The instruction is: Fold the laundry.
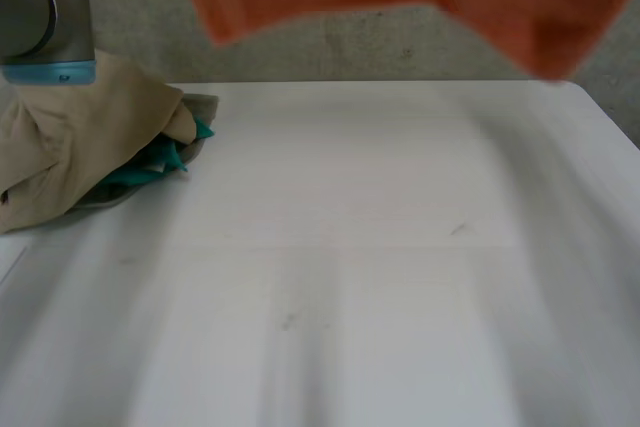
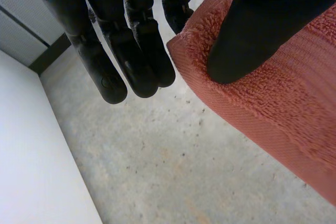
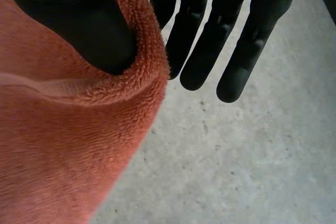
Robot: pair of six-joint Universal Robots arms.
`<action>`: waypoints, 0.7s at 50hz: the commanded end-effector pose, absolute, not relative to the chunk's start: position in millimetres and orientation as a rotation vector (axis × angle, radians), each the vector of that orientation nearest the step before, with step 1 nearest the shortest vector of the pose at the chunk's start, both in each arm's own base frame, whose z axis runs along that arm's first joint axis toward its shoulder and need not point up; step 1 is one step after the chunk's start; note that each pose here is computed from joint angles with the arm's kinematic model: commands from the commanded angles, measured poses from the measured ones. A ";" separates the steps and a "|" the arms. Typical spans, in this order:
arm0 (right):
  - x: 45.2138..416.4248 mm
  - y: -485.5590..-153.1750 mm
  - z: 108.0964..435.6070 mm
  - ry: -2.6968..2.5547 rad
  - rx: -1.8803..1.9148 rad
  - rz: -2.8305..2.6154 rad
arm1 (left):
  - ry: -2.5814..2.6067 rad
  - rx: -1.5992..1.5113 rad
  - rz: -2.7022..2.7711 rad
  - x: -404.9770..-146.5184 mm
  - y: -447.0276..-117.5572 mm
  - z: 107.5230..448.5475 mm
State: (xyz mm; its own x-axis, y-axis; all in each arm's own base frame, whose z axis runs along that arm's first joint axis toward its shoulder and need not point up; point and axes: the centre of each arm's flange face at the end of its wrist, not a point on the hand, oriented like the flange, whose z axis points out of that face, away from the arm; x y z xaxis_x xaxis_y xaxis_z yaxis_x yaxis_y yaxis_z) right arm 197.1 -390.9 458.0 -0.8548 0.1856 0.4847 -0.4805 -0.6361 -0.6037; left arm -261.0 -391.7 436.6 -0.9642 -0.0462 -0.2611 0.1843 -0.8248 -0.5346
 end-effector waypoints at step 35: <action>153.5 -364.8 164.3 -2.509 0.580 1.562 | 1.882 0.700 -2.354 -218.4 -318.4 226.2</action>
